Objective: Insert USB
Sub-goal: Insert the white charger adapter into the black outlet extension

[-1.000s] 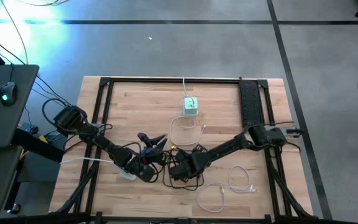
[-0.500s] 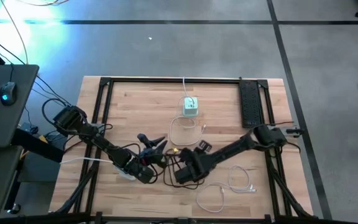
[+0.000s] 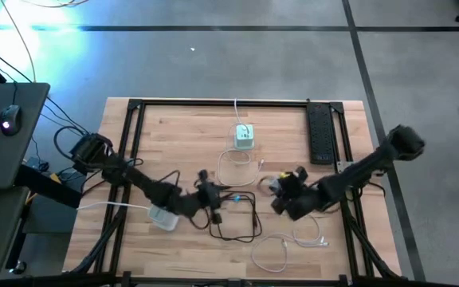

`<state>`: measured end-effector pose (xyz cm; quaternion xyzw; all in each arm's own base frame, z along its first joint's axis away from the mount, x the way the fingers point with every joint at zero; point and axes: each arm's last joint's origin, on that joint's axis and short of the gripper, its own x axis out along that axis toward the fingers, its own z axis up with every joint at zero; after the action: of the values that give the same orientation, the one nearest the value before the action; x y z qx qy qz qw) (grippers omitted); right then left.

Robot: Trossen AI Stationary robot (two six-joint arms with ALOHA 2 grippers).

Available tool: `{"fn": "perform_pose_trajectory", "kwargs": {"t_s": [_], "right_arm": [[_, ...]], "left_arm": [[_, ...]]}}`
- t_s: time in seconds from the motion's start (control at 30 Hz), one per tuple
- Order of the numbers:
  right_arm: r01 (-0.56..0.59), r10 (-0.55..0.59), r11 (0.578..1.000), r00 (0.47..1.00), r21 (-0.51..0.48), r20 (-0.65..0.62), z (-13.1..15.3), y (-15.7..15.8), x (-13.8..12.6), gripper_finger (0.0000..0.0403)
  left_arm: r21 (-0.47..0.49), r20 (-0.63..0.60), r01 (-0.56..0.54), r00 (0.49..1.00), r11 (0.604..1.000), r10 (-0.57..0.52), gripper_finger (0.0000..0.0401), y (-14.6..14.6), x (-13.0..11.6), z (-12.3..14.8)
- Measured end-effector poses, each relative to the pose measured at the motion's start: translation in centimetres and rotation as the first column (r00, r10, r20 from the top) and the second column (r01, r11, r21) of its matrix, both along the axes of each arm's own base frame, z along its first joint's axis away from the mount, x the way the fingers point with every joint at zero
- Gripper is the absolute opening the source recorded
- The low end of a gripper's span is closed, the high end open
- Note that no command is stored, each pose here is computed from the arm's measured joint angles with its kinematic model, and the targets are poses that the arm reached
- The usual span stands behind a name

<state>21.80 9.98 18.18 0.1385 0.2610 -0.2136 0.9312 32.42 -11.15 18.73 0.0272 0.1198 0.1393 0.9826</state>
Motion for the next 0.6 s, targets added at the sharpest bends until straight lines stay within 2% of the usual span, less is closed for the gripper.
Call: {"fn": "perform_pose_trajectory", "kwargs": {"t_s": [0.1, 0.17, 0.27, 0.37, 0.5, 0.6], "right_arm": [[-0.198, 0.214, 0.974, 0.965, -0.11, 0.155, -0.3, -0.5, -1.2, 0.0118], [-0.269, 0.302, 0.948, 0.93, -0.172, 0.21, -0.7, -1.0, -2.0, 0.0118], [-0.254, 0.3, 0.947, 0.916, -0.195, 0.265, -1.2, -2.1, -2.9, 0.0118], [-0.226, 0.276, 0.953, 0.924, -0.203, 0.266, -1.6, -3.0, -3.2, 0.0118], [-0.246, 0.283, 0.955, 0.924, -0.167, 0.257, -1.9, -3.8, -3.0, 0.0118], [-0.196, 0.214, 0.977, 0.924, -0.09, 0.317, -1.6, -4.5, -2.7, 0.0118]], "left_arm": [[-0.016, 0.019, 0.028, 0.999, 0.999, -0.028, 0.0069, 2.8, 1.1, 0.3], [-0.036, 0.013, 0.045, 0.999, 0.998, -0.044, 0.0069, 4.6, 1.6, 0.2], [-0.079, 0.014, 0.083, 0.997, 0.993, -0.082, 0.0069, 6.7, 2.2, -0.1], [-0.098, 0.016, 0.084, 0.996, 0.992, -0.083, 0.0069, 7.9, 2.6, -0.6], [-0.097, 0.007, 0.058, 0.998, 0.994, -0.057, 0.0069, 8.7, 3.1, -1.8], [-0.11, 0.007, 0.047, 0.999, 0.993, -0.046, 0.0069, 9.0, 3.5, -2.9]]}}
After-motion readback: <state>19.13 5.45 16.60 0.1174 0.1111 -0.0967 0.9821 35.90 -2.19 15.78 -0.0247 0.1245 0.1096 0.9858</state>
